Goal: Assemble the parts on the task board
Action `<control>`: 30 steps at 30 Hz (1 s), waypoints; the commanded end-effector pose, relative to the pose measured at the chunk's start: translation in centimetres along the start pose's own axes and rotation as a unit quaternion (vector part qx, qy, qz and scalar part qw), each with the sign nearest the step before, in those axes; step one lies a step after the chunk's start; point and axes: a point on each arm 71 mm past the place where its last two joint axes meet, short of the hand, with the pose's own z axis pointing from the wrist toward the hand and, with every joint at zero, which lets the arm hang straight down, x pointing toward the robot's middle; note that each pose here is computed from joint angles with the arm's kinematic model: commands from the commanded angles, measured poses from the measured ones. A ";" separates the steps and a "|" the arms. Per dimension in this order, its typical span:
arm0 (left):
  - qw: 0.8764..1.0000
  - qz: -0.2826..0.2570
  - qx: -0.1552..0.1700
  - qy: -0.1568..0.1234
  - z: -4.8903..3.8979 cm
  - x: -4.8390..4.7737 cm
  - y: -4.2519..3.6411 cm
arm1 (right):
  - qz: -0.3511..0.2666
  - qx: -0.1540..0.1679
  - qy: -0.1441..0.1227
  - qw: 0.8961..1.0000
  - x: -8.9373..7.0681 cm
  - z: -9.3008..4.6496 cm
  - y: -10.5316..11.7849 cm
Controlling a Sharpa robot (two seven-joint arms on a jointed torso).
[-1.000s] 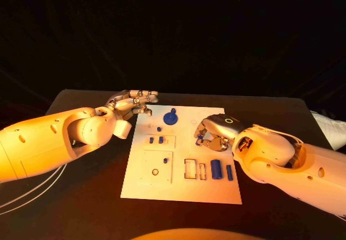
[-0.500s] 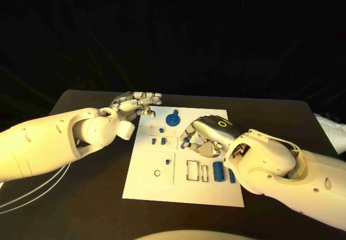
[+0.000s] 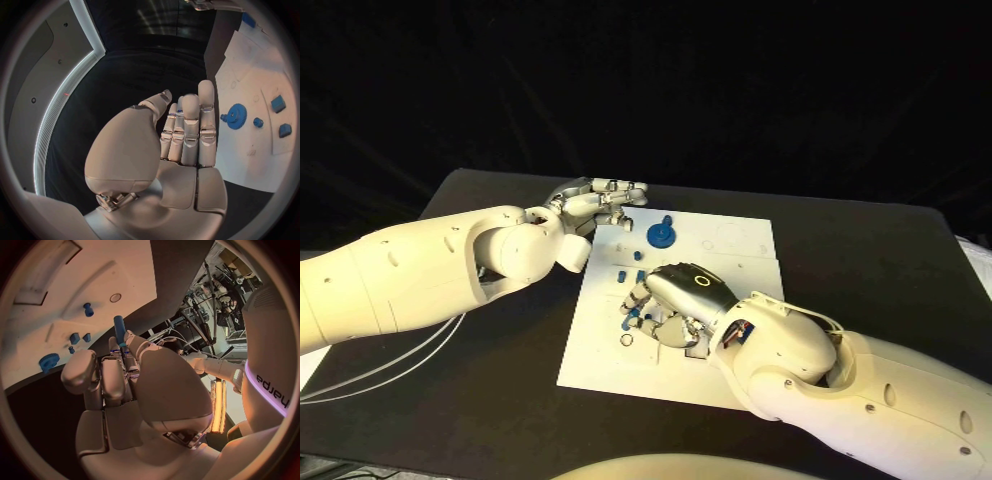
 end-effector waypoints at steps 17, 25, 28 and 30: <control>1.000 0.002 0.000 0.016 0.19 0.50 0.03 | -0.008 -0.004 0.041 0.999 3.6 0.3 -0.5; 1.000 0.003 -0.001 0.016 0.11 0.38 0.01 | -0.018 -0.003 0.032 0.999 3.2 -0.1 -0.4; 1.000 0.003 -0.001 0.016 0.09 0.34 0.00 | -0.021 -0.003 0.029 0.999 3.0 -0.3 -0.4; 1.000 0.003 -0.001 0.016 0.08 0.32 0.00 | -0.023 -0.002 0.028 0.999 2.9 -0.4 -0.4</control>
